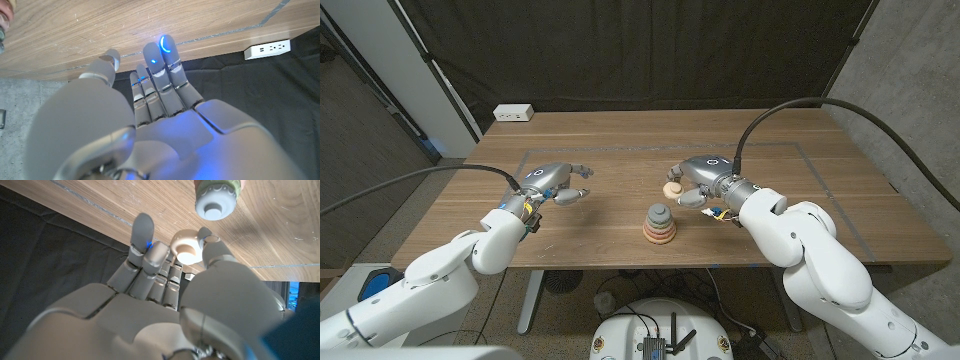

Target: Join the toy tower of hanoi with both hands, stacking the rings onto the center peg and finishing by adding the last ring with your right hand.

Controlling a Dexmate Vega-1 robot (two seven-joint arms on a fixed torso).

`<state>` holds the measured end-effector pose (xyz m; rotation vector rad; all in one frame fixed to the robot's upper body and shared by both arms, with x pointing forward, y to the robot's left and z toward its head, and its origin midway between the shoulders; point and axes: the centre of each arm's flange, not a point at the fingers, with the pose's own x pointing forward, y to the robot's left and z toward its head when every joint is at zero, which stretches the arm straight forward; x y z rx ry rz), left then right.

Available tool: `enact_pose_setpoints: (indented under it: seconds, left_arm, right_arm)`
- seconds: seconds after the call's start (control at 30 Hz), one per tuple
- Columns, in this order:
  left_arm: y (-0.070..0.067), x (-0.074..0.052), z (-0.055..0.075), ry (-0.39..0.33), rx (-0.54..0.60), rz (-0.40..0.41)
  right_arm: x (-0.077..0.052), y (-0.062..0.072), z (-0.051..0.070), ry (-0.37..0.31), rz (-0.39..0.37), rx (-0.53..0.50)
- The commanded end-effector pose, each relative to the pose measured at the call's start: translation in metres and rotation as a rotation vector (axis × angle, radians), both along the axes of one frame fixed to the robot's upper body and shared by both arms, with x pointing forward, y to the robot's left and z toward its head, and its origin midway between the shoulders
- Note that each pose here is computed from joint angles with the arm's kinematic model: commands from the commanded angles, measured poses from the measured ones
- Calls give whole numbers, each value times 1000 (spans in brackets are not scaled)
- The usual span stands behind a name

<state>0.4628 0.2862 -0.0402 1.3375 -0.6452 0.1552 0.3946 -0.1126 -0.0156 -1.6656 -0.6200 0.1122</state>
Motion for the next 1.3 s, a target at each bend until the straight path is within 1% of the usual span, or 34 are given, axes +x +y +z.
enact_pose_setpoints:
  seconds: [0.03, 0.4, 0.63, 0.93, 1.1, 1.3]
  left_arm:
    - [0, 3, -2, 8, 7, -1]
    - [1, 1, -3, 11, 6, 2]
    - [2, -2, -4, 8, 4, 2]
    - [2, -5, -6, 10, 5, 2]
    - [0, -5, -6, 11, 9, -1]
    - [-1, -5, -6, 20, 15, -2]
  right_arm:
    - [5, 23, 8, 5, 65, -83]
    - [7, 37, 10, 7, 67, -144]
    - [10, 44, 11, 26, 66, -179]
    - [15, 45, 8, 60, 49, -192]
    - [20, 42, 7, 79, 39, -179]
    - [24, 43, 3, 92, 34, -183]
